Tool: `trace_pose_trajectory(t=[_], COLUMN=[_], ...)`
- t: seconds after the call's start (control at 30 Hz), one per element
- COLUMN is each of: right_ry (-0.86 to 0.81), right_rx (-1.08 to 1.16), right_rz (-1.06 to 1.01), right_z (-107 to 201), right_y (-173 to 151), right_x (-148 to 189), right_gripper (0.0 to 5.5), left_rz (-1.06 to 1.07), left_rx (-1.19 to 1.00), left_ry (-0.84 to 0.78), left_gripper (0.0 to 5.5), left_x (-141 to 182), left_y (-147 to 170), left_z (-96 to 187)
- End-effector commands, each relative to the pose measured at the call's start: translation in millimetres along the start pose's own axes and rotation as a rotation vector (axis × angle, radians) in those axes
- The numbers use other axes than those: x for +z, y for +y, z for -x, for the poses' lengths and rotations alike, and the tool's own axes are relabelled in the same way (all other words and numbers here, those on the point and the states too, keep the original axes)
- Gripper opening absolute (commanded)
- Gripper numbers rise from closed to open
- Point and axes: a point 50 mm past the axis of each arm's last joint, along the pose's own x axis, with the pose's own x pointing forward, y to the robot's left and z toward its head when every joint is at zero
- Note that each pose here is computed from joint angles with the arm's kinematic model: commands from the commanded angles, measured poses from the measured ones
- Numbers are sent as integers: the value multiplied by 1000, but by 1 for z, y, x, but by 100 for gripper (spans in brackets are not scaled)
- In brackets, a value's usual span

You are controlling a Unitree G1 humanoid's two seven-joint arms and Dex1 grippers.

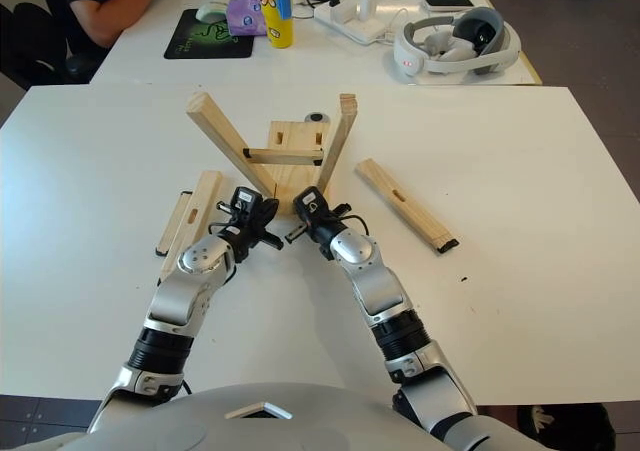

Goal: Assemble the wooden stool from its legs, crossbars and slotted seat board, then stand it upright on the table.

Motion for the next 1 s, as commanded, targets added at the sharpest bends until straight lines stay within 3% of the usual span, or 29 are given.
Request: trace_pose_trajectory(t=[0.03, 0.23, 0.43, 0.53, 0.63, 0.77, 0.87, 0.93, 1.0], right_ry=[63, -176, -539, -756, -871, -923, -840, -647, -247], right_rx=[83, 319, 447, 298, 129, 58, 96, 97, -15], right_rz=[31, -18, -89, -128, -163, -142, -139, -189, -211], right_z=[19, 83, 133, 146, 145, 136, 112, 82, 46], right_y=[1, -22, -71, -103, -121, -115, -95, -84, -79], right_x=[-9, 70, 181, 228, 251, 259, 246, 212, 135], right_gripper=[0, 0, 0, 0, 0, 0, 0, 0, 0], left_rz=[31, 50, 58, 51, 42, 39, 35, 32, 28], left_rx=[16, 66, 81, 65, 50, 29, 19, 19, 15], left_ry=[185, 209, 197, 198, 194, 191, 190, 190, 184], left_gripper=[2, 2, 2, 2, 2, 2, 2, 2, 2], left_x=[-34, -40, -37, -36, -35, -33, -31, -30, -27], left_y=[-2, 3, 8, 7, 6, 4, 5, 7, 8], left_z=[5, 11, 11, 9, 6, 2, 1, 1, -1])
